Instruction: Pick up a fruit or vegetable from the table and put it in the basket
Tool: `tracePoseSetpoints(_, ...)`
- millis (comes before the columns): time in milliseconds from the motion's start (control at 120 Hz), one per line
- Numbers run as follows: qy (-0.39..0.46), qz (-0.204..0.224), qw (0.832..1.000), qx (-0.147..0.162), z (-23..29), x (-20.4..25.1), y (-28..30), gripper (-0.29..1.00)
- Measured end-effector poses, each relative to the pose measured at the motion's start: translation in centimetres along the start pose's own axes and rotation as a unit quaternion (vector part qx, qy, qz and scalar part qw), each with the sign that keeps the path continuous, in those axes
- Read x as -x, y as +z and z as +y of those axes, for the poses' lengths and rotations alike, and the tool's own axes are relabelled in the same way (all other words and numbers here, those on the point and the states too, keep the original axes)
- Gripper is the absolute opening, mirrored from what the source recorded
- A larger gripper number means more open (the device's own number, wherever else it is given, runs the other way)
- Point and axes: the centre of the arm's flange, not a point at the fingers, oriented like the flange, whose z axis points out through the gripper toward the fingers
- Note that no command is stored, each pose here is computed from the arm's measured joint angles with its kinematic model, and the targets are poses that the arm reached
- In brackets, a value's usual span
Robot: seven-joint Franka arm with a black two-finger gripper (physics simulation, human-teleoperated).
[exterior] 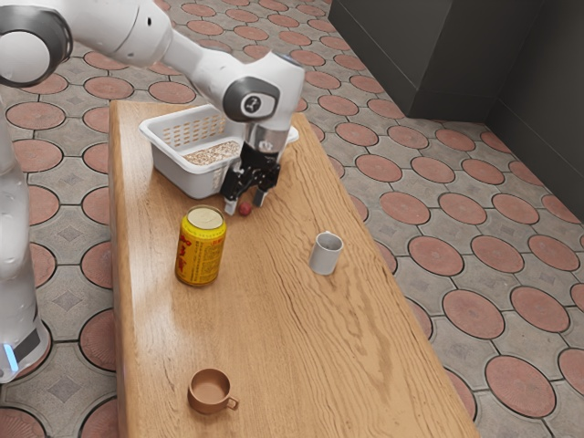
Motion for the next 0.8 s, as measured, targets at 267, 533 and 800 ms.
tracePoseSetpoints(267,-0.005,-0.010,1.000,0.010,0.03,0.07,0.49,0.70)
tracePoseSetpoints(533,-0.006,-0.013,1.000,0.015,0.15,0.05,0.40,0.70)
tracePoseSetpoints(800,-0.010,-0.014,1.000,0.017,0.27,-0.30,0.28,0.70)
